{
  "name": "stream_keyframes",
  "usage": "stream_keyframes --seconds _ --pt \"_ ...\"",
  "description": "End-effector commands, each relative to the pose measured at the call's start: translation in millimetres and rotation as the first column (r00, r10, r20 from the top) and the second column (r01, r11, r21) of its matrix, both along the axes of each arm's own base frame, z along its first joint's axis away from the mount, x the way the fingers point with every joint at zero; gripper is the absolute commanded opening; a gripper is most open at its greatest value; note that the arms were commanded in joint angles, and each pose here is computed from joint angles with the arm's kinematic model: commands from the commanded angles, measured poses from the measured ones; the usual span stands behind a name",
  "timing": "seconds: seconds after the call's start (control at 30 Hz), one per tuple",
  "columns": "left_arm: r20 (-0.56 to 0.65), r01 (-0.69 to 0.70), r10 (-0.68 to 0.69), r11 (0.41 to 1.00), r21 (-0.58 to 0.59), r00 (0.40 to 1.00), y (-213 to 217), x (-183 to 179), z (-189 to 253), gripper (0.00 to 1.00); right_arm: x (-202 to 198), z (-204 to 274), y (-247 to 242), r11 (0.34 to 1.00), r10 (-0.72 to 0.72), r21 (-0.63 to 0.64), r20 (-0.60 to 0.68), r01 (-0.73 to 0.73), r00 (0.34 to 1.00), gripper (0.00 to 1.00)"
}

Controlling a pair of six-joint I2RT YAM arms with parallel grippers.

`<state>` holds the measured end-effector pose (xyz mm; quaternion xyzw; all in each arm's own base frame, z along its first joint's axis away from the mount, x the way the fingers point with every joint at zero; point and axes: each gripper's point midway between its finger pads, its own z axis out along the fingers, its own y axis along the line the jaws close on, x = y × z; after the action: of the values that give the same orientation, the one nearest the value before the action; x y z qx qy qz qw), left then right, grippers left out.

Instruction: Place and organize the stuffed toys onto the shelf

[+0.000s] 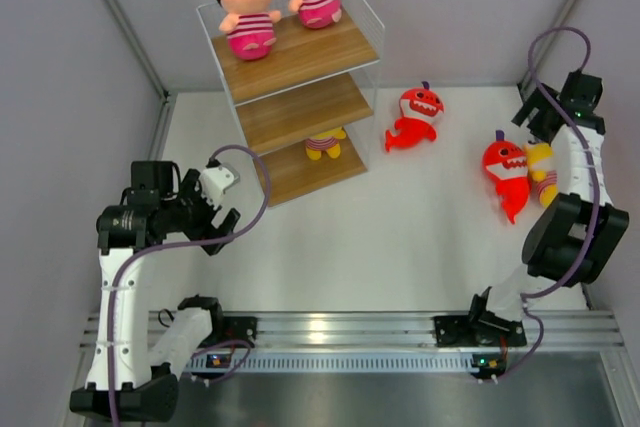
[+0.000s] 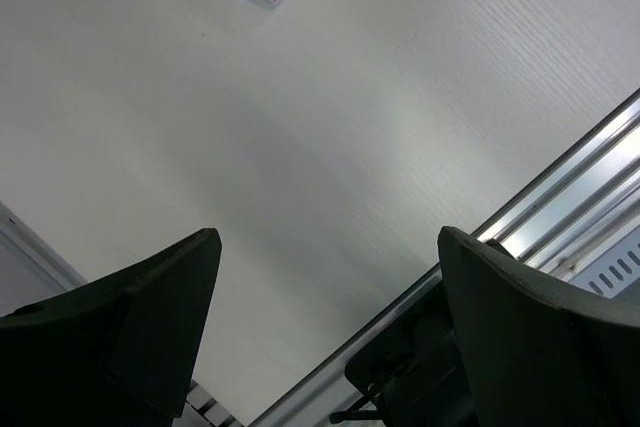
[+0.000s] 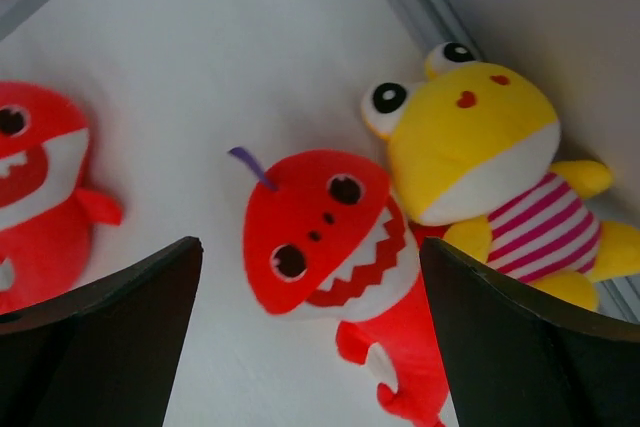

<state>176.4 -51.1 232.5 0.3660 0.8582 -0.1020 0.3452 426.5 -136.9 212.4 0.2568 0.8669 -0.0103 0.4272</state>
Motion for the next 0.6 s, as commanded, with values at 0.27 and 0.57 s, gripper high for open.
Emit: stream_keyframes --seconds 0.27,0.57 --pt "0.024 -0.094 0.092 0.993 0.072 0.995 18.5 3.4 6.7 0.96 16.9 -23.6 -111.9 0.884 -0.435 -0.148 0.091 0.444 0.896 0.92" --pt "0.048 -0.124 0.121 0.989 0.081 0.992 22.5 5.2 15.4 0.97 38.3 -105.1 -108.7 0.911 -0.409 -0.073 -0.050 0.405 0.911 0.87"
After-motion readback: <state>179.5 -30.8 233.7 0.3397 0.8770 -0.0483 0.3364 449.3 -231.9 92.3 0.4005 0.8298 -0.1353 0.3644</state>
